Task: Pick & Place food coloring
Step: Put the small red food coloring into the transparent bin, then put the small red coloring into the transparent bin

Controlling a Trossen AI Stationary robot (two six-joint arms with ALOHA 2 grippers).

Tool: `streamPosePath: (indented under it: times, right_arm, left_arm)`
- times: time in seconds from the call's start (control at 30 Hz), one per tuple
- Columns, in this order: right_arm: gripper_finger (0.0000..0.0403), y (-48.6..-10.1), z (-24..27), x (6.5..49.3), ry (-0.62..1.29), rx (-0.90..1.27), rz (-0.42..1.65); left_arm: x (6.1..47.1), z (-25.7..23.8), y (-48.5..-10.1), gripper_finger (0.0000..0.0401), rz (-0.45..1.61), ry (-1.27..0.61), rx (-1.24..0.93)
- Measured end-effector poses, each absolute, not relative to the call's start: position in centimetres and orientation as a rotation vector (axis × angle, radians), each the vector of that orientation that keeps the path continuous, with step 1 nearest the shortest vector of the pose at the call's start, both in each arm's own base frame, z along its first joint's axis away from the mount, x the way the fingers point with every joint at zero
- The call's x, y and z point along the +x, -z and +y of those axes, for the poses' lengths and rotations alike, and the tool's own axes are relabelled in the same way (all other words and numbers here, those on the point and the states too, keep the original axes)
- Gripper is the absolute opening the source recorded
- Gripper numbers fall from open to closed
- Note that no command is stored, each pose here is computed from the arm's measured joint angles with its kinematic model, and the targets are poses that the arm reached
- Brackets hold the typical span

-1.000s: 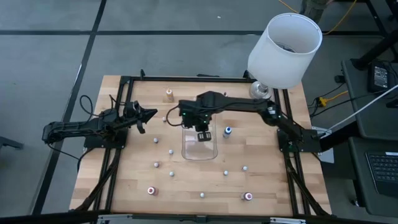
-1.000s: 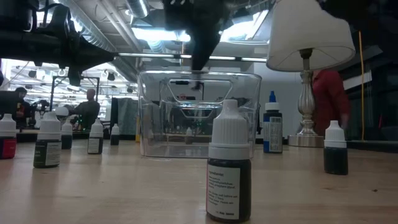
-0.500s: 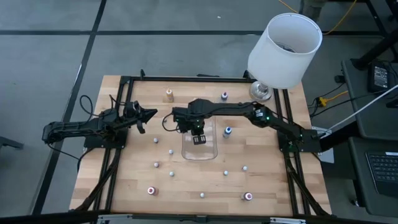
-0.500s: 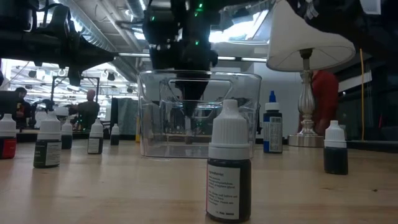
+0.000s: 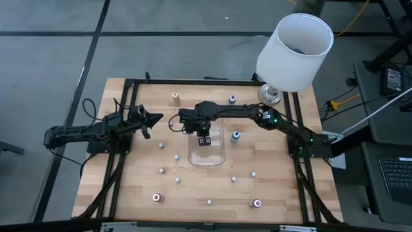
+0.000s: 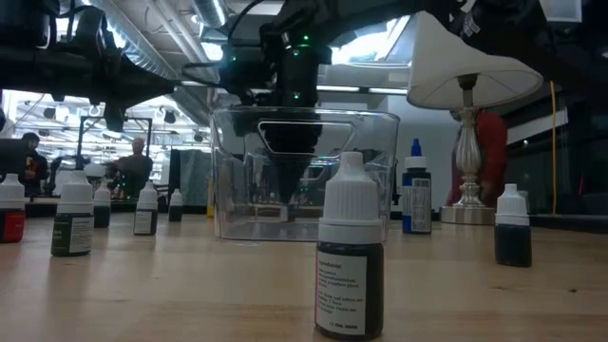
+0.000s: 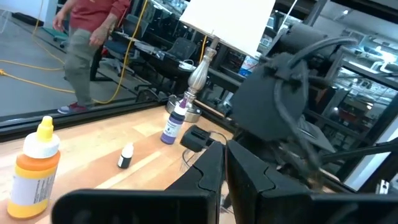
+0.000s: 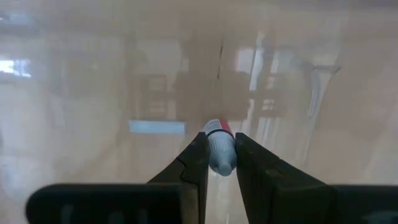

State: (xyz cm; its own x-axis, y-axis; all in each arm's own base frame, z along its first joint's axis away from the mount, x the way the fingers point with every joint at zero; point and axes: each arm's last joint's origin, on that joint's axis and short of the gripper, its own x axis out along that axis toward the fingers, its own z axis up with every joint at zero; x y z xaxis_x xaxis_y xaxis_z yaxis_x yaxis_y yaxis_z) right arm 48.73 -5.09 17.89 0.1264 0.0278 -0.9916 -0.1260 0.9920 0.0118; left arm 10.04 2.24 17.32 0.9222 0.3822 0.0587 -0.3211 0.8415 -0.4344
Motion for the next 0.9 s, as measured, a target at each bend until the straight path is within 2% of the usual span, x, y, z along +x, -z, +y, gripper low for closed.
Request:
streamPosePath:
  times: [0.43, 0.7, 0.9]
  right_arm:
    - [0.0077, -17.4, -5.3, 48.8, -0.077, -0.088, 1.429]
    - [0.0149, -17.8, -5.2, 48.6, -0.087, -0.079, 1.433]
    - [0.0182, -20.4, -5.3, 48.1, -0.020, -0.120, 1.393]
  left_arm:
    - [10.0, 2.2, -17.3, 0.0018, -0.144, -0.373, -0.433]
    - [10.0, 2.2, -17.3, 0.0018, -0.144, -0.373, -0.433]
    - [10.0, 2.2, -17.3, 0.0018, -0.144, -0.374, -0.433]
